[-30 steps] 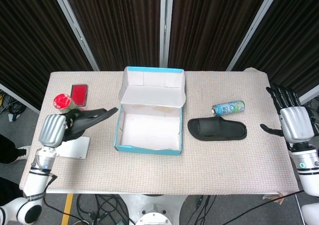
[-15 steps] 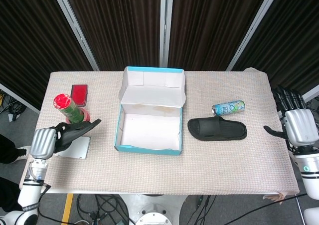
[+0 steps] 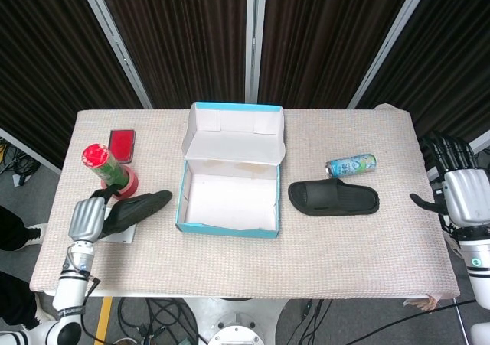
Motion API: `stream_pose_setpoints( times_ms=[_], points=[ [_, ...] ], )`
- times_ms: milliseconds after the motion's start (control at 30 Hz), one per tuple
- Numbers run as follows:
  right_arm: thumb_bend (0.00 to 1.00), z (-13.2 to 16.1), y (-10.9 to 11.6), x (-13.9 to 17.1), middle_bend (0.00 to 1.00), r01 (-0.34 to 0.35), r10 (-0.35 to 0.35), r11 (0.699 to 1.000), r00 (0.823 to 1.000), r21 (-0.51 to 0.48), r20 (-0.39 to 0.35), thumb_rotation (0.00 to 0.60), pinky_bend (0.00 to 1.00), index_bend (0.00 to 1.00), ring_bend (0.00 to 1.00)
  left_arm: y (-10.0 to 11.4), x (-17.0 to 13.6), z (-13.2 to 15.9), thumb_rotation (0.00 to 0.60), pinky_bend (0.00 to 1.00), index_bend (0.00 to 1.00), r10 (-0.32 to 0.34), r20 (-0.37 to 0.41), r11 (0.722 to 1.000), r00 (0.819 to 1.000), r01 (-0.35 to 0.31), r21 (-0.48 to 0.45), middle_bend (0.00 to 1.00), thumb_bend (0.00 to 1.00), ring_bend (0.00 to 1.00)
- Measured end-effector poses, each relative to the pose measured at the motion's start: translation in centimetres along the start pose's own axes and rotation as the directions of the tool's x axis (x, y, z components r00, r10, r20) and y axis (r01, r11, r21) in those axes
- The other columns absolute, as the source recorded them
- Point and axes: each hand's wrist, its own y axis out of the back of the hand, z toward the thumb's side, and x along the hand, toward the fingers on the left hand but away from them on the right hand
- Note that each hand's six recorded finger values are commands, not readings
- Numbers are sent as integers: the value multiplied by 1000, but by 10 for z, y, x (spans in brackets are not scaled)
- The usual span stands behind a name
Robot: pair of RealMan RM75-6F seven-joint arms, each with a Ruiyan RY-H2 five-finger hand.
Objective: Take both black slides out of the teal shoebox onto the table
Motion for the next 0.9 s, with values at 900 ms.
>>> stream_pose_setpoints(
  times_ms=[900],
  points=[
    [67, -20, -40, 86, 0, -173, 182, 978, 981, -119, 66, 600, 0, 0, 0, 108, -88, -131, 600, 294, 201, 246, -194, 936, 950, -180, 303, 203, 0, 144]
  ],
)
